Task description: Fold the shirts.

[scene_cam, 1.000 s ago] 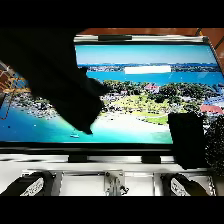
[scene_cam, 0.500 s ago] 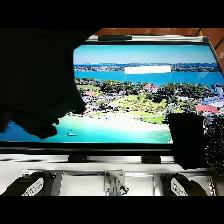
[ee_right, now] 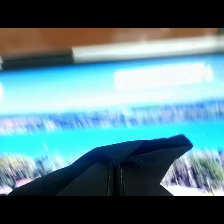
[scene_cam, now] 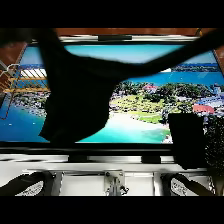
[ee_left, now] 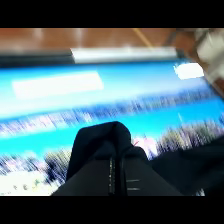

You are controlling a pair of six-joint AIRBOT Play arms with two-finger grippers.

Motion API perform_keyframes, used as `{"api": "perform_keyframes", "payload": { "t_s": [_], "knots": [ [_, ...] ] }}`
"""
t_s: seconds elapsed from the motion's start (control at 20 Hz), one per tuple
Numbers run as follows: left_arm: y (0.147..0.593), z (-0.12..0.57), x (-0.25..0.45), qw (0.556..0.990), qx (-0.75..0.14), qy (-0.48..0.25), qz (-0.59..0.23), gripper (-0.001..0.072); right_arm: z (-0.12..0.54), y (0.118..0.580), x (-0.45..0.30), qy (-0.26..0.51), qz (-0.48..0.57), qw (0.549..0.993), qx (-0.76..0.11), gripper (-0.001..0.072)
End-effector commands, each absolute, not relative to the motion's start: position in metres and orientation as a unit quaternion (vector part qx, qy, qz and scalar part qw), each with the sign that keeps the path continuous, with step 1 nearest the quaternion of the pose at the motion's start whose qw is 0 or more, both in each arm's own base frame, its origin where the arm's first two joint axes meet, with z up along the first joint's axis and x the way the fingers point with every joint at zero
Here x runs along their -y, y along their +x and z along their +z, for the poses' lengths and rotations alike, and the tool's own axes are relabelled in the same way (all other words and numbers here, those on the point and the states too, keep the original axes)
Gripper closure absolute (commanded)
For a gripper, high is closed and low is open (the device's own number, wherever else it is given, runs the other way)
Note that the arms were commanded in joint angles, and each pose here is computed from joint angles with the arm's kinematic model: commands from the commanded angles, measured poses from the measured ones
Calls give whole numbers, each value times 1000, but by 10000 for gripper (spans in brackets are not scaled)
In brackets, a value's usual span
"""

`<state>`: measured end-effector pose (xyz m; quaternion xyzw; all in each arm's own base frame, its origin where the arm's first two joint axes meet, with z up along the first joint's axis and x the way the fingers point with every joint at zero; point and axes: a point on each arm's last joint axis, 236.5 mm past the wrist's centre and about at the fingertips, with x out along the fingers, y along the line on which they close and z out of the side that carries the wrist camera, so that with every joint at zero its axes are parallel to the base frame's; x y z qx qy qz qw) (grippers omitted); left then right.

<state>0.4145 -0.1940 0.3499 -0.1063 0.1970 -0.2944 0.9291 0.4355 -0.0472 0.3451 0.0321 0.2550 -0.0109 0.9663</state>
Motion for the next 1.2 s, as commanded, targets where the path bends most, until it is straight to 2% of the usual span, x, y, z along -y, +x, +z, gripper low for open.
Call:
{"api": "perform_keyframes", "payload": {
  "t_s": [0.0,0.1,0.15,0.2,0.25,0.3,0.35,0.5,0.6,0.75,1.0,1.15],
  "knots": [
    [413,220,284,865,-343,-73,-359,657,239,435,80,13,-59,897,-437,649],
    [412,163,315,836,-400,-62,-370,655,204,445,87,15,-63,875,-479,649],
    [413,142,323,826,-422,-65,-367,629,189,450,90,20,-69,866,-494,648],
    [416,125,326,819,-443,-76,-358,470,175,455,92,28,-73,858,-507,643],
    [419,114,324,813,-460,-88,-346,194,163,460,93,34,-76,851,-518,499],
    [422,111,315,811,-470,-94,-336,-13,153,464,93,35,-73,847,-525,84],
    [424,111,299,809,-480,-88,-327,-13,149,467,92,35,-70,846,-527,28],
    [430,128,201,813,-523,-38,-253,-13,155,474,67,63,-23,856,-513,28],
    [427,138,128,814,-554,-27,-174,-13,159,480,13,119,66,851,-506,28],
    [397,125,55,774,-627,-44,-77,-13,129,488,-50,120,133,823,-539,28],
    [363,65,51,714,-695,-47,-64,-13,37,480,-128,98,178,744,-637,27],
    [359,22,72,706,-703,-36,-78,-10,4,474,-153,89,187,717,-666,27]
  ]
}}
